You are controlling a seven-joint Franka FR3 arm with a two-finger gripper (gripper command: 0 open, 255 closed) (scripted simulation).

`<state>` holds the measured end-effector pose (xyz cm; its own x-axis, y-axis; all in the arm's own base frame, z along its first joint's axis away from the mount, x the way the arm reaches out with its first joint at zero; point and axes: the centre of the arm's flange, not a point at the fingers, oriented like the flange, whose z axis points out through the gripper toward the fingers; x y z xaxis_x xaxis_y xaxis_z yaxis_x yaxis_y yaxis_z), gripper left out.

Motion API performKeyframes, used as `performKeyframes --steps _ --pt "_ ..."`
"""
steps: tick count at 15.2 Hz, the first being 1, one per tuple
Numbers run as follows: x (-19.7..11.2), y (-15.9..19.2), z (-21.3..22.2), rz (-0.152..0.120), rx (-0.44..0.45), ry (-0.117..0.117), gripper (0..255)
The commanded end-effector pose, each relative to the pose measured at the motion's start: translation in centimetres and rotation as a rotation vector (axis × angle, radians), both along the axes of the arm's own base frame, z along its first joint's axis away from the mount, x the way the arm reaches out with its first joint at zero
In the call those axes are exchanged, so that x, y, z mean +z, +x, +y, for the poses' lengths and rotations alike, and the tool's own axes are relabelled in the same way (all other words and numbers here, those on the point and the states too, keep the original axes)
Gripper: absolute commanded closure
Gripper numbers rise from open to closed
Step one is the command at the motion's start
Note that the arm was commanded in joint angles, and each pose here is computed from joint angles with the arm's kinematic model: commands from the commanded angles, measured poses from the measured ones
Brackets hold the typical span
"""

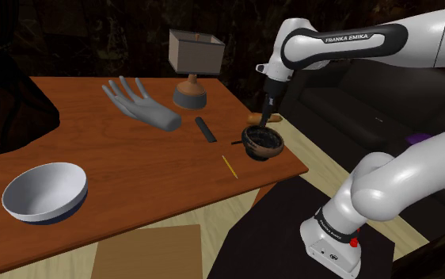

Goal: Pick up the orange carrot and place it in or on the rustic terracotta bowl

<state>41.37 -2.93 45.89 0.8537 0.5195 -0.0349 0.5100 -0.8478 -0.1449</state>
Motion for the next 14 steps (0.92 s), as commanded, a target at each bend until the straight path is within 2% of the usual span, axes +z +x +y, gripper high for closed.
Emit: performKeyframes --steps 1,3,14 --pt "-0.1 -0.1 -2.7 0.000 0.002 0.000 255" --pt "-0.1 -0.3 -5.1 0.000 0.002 0.000 255" --pt "-5.9 -0.3 -5.1 0.000 0.002 0.000 255"
